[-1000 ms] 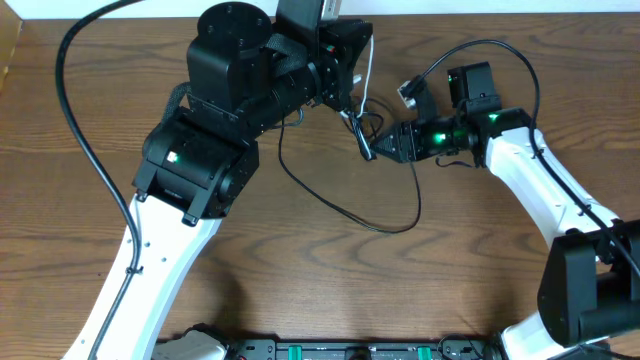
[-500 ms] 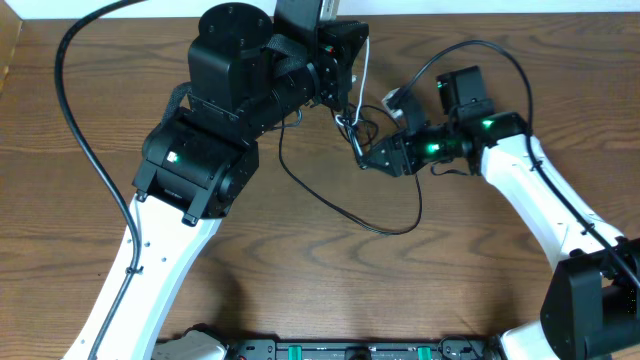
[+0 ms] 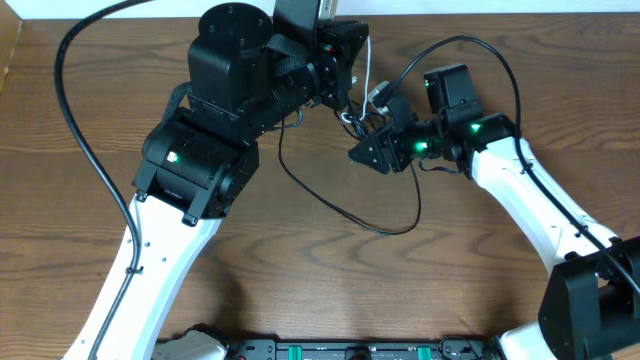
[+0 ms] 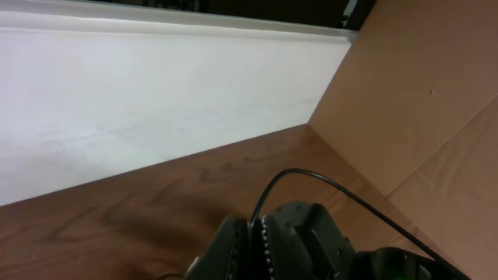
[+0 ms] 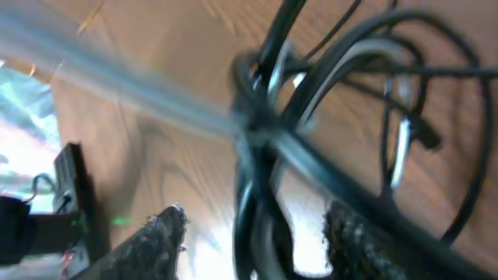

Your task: Untangle cables

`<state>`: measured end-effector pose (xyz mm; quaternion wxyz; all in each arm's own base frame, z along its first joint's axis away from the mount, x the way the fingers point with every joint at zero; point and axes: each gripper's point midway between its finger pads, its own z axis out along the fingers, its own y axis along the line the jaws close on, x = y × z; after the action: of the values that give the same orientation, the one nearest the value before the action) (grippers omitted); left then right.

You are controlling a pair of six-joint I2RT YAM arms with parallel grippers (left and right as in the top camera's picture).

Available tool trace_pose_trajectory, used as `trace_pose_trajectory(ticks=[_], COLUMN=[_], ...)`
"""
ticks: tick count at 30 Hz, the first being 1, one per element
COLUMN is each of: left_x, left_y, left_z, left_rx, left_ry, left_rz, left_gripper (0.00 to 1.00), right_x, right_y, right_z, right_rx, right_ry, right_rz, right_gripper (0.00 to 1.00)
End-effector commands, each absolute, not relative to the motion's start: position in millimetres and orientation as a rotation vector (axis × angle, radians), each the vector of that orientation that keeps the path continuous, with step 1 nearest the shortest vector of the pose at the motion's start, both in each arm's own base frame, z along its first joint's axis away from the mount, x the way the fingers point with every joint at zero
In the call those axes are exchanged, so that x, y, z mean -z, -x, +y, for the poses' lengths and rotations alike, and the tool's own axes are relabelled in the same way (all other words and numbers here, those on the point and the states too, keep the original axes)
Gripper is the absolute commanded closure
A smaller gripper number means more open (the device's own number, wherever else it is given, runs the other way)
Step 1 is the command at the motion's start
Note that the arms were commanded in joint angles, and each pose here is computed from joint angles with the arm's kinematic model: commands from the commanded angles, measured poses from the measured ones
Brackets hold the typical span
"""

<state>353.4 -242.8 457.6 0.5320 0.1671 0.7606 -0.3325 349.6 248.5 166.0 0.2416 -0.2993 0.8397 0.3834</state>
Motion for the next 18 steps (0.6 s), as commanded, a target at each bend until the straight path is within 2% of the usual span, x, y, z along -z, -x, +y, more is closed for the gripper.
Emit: trace_pose_trajectory(ticks=[1,3,5,8,13,18], left_x=[-461.6,-463.1,-466.1,-475.5,-489.2,-476.3], left_y=[-355.7,-356.4,-361.7,-372.3,-392.3,-409.7], left_z=[-239.6,-239.0,-231.4,-211.0,-163.7,-106.0], left_rx=[0.792,0.789,0.757,0.699,0.602,0.517], left_ry=[-0.374,-0.371,-0.338,-0.271,-0.154,-0.002], left_rz=[1.806,1.800,1.790,1.758,1.711,1.763], left_gripper=[0.93,0.93,0.93,0.93,0.93,0.93], right_x=[-157.9,-151.0,-142.4,-129.7,-112.5,-93.5], right_y=[-365.9,-371.4,-375.8,-380.0,-375.6,-364.3], right_z=[242.0,234.8,223.1,201.6,183.2,173.0], right_rx=[-0.900,-0.838,-0.758,-0.626,-0.571,-0.583], right_ry=[0.707,0.634,0.535,0.386,0.322,0.277], right_rz=[2.364,2.414,2.480,2.570,2.630,2.688], right_gripper=[0.65,0.88,0.99,0.99,0.99,0.99])
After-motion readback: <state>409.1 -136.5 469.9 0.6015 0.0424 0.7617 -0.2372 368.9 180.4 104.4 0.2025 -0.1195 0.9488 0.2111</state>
